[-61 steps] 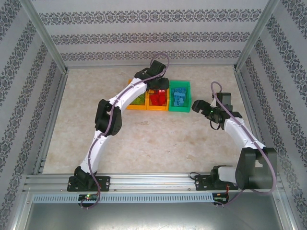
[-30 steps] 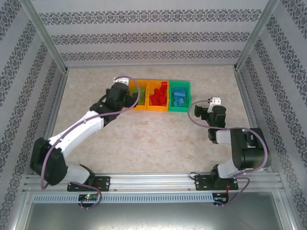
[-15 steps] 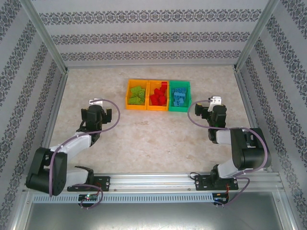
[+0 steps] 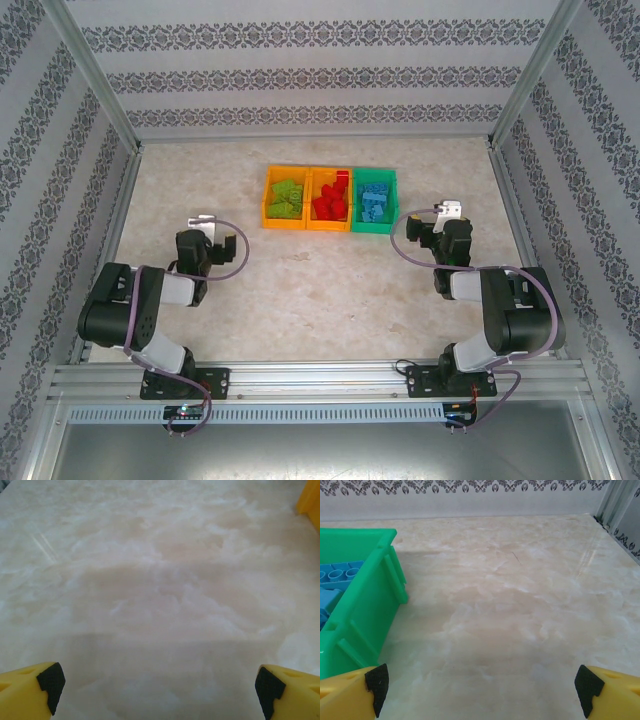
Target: Sort the legos into containers by color
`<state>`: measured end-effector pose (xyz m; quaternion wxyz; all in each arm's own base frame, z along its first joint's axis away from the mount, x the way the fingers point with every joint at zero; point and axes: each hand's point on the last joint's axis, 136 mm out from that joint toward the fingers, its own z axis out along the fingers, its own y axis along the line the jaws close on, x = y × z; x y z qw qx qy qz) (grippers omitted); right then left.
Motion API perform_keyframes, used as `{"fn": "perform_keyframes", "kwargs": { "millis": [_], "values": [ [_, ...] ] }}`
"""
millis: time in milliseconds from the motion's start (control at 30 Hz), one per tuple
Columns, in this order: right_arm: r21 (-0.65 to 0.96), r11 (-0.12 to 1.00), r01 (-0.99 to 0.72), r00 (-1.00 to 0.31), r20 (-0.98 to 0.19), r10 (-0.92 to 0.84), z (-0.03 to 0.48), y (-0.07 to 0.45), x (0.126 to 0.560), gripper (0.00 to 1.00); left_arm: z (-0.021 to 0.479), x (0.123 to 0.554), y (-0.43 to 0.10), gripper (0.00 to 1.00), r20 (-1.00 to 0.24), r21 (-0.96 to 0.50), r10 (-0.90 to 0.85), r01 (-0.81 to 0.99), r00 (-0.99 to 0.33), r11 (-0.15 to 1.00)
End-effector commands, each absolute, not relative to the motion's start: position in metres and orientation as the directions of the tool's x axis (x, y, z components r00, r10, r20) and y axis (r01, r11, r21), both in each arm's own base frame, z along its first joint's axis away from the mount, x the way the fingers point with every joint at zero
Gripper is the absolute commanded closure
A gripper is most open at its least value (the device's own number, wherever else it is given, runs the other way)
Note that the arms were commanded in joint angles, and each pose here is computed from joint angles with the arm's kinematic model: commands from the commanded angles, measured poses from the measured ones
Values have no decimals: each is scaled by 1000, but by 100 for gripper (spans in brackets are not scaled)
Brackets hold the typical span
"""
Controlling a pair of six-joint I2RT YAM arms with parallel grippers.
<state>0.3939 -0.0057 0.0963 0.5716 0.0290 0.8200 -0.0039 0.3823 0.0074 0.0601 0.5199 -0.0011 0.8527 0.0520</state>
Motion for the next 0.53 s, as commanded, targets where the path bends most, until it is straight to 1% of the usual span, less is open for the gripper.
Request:
{"fn": "perform_keyframes", "kwargs": {
  "millis": [0, 500],
  "values": [
    [15, 1000, 23, -316, -949, 22, 105, 1, 397, 2, 82, 399, 5, 0, -917, 4, -4, -19, -399, 1000],
    [14, 1000, 22, -315, -949, 20, 106, 1, 397, 2, 82, 399, 6, 0, -919, 6, -2, -20, -395, 1000]
  ]
}}
